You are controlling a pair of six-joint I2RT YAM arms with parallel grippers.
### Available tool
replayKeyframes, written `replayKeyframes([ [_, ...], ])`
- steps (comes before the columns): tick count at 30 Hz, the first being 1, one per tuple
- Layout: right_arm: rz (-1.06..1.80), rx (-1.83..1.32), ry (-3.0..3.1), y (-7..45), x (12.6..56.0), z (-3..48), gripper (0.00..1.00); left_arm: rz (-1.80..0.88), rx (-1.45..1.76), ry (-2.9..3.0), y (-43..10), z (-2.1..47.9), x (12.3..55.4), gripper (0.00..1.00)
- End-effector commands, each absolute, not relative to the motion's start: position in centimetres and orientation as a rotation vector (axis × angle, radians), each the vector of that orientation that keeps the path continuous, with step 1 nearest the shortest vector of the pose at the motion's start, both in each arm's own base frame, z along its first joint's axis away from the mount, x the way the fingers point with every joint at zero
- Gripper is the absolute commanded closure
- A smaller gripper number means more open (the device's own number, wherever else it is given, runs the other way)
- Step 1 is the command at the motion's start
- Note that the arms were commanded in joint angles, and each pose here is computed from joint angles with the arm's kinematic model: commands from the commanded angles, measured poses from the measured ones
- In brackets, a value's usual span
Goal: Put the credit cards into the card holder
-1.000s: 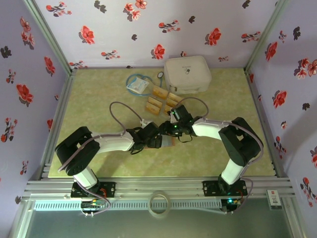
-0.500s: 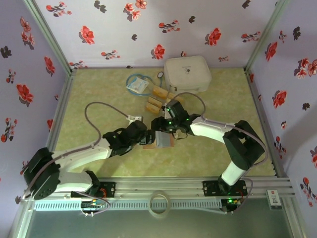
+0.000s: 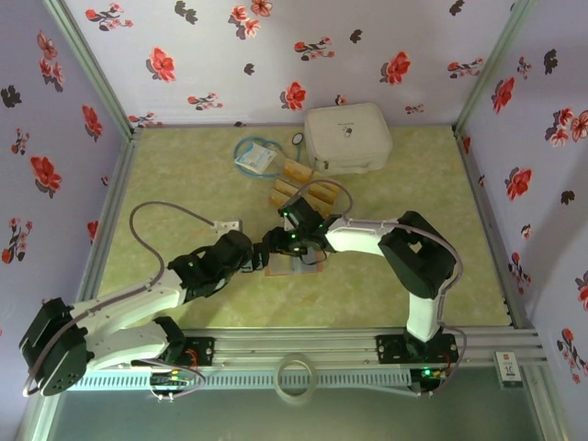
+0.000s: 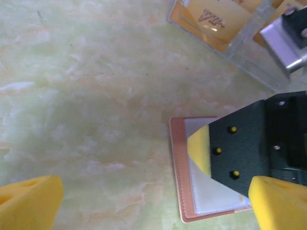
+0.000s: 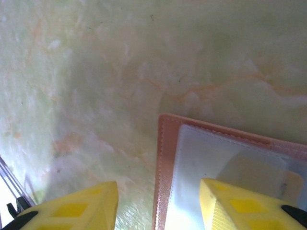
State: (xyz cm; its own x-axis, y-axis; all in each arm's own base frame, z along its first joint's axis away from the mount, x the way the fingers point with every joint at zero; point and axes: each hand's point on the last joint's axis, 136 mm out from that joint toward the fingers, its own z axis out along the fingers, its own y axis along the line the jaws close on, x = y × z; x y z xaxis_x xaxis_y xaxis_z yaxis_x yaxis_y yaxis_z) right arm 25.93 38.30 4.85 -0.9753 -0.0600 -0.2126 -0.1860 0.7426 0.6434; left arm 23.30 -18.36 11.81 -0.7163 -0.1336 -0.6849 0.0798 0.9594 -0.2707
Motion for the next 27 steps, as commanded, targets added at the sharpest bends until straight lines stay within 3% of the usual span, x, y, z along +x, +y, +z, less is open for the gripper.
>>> replayKeyframes([
  [1,1.068,-0.173,2.704,39.4,27.3,7.2,0.52,-0.318,-0.067,2.339,-16.9,11.4,23.2,0.0],
  [8,0.912,-0.237,2.673,37.1,27.6,10.3,0.52,-0.29,-0.017,2.374,-17.2,11.0,23.2,0.0],
  [17,0.569,-0.257,2.723,30.4,26.0,7.8,0.55,-0.235,0.049,2.419,-18.7,9.9,24.3,0.0],
  [27,0.47,-0.297,2.763,28.4,24.9,4.8,0.84,-0.168,0.125,2.486,-21.1,7.2,25.9,0.0],
])
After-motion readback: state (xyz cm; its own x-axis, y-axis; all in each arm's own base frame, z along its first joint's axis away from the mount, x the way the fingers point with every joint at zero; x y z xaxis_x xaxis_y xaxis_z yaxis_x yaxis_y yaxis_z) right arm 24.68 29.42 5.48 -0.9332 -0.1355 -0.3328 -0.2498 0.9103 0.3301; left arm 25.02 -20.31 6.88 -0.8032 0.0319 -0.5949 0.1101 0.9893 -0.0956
